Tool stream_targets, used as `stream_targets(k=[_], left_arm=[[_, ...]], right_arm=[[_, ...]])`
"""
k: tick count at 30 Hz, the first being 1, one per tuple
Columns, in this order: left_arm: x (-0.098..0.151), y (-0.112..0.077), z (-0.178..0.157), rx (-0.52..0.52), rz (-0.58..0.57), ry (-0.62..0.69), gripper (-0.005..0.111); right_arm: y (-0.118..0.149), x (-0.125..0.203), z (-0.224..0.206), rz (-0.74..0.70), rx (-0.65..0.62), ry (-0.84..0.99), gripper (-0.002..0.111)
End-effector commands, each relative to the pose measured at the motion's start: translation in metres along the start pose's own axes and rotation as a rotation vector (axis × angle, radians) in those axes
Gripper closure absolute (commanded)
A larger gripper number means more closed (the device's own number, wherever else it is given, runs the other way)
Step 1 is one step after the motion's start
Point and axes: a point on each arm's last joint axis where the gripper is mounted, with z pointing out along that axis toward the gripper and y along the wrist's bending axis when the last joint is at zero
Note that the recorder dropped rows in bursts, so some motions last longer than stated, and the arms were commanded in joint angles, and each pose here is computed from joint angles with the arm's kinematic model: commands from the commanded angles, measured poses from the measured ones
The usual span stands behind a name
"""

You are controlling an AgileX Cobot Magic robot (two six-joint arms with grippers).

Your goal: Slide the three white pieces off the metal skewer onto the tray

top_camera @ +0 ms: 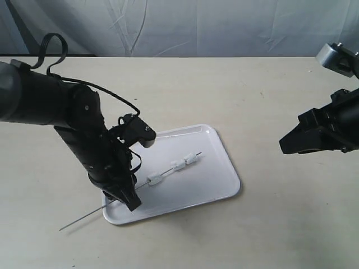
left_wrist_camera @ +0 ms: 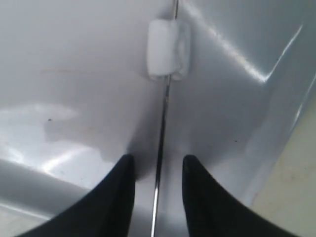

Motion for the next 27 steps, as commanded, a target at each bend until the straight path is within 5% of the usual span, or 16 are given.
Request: stream_targets(k=[1, 8, 15, 27], left_arm=[[-0.002, -0.006, 0.008, 0.007, 0.037, 0.03, 0.075], [0.005, -0.004, 0.021, 0.017, 0.051, 0.116, 0.107], [-0.003, -0.008, -0.002, 0.031, -0.025, 0.107, 0.107], [0.007, -0.035, -0.064, 0.141, -0.242, 0.039, 0.107]], right_arm=[[-0.001, 0.0, 0.001, -0.004, -0.002, -0.012, 0.07], [-0.001, 0.0, 0.001, -0.006, 0.002, -0.017, 0.07], [-0.003, -0.006, 0.001, 0.023, 0.013, -0.082, 0.07], [-0.007, 0.012, 0.027, 0.348, -0.143, -0.325, 0.07]])
